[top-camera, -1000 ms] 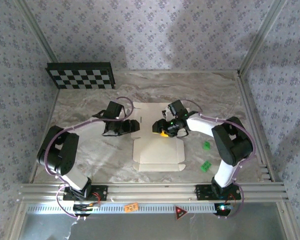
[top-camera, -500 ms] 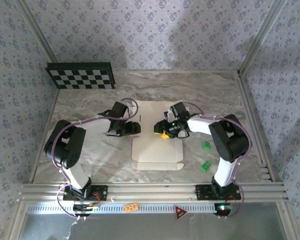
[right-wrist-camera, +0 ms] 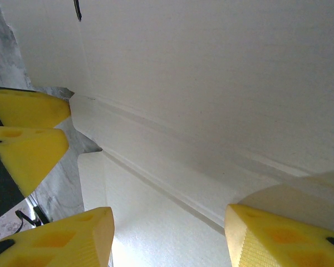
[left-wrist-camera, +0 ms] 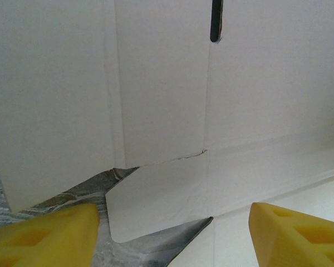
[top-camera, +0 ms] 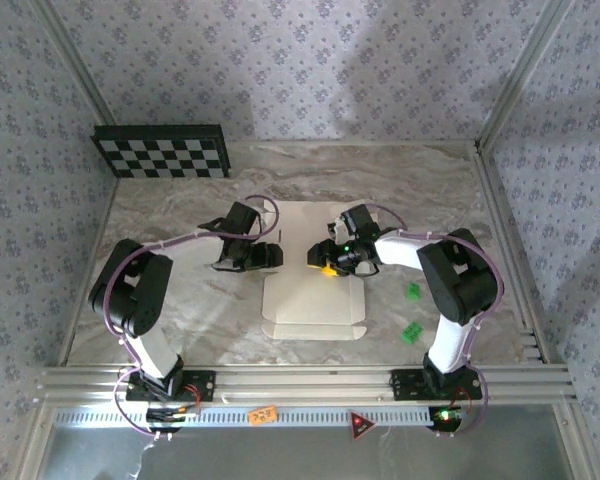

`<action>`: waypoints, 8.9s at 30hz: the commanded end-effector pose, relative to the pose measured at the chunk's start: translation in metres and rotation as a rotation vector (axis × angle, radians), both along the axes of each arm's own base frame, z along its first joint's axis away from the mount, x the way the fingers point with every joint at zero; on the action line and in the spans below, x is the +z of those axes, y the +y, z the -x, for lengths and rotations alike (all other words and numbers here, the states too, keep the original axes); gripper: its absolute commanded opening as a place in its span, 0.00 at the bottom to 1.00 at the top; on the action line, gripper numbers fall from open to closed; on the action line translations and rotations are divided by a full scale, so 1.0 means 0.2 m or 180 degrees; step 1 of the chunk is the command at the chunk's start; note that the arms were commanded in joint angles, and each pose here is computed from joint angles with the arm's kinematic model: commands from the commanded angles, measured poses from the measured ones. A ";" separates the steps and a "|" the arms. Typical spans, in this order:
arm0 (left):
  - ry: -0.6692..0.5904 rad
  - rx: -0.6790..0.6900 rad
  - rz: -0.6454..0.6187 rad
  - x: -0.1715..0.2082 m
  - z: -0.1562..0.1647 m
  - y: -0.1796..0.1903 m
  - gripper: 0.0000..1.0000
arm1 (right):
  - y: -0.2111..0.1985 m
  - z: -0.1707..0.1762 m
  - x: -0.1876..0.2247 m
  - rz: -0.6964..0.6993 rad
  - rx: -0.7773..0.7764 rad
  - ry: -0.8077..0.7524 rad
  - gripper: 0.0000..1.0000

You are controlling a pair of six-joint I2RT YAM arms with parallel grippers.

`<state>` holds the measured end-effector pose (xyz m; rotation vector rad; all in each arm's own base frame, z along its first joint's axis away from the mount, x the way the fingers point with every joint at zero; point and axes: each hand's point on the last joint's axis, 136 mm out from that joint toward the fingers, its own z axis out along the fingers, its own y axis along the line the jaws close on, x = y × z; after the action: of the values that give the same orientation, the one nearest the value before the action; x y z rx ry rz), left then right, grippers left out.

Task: Fold the paper box

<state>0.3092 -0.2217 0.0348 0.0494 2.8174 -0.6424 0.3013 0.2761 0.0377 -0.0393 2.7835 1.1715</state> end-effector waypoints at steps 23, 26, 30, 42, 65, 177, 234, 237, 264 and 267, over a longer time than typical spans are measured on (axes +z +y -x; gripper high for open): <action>0.0003 0.0024 0.0372 0.14 -0.02 -0.08 0.65 | -0.10 0.10 -0.22 0.0335 -0.0071 0.0369 0.58; -0.0031 0.0029 0.0434 0.19 -0.02 -0.08 0.65 | -0.10 0.09 -0.22 0.0337 -0.0077 0.0370 0.58; -0.0071 0.0024 0.0473 0.23 -0.01 -0.08 0.66 | -0.10 0.09 -0.22 0.0341 -0.0076 0.0367 0.58; -0.0030 -0.0002 0.0788 0.32 0.01 -0.15 0.66 | -0.09 0.09 -0.22 0.0333 -0.0068 0.0380 0.58; 0.0070 0.0002 0.1205 0.29 -0.02 -0.29 0.64 | -0.09 0.09 -0.19 0.0354 -0.0047 0.0360 0.58; -0.0240 0.0099 0.0421 0.32 0.22 -0.02 0.52 | -0.06 0.29 -0.05 0.0614 0.0161 0.0104 0.58; 0.0343 0.0151 0.0199 0.07 -0.65 0.04 0.71 | 0.06 -0.53 -0.22 0.0147 -0.0148 0.0302 0.38; 0.0339 0.0103 0.0293 0.10 -0.66 0.01 0.70 | 0.06 -0.53 -0.22 0.0143 -0.0149 0.0291 0.38; 0.0340 -0.0137 0.0865 0.17 -0.61 -0.33 0.54 | 0.07 -0.54 -0.17 0.0141 -0.0131 0.0255 0.38; 0.0393 -0.0082 0.0878 0.11 -0.60 -0.33 0.51 | 0.07 -0.54 -0.17 0.0144 -0.0121 0.0252 0.36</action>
<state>0.4323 -0.2813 0.0698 0.0216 2.8073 -1.0162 0.4298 0.3040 0.0370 -0.0194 2.7221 1.2319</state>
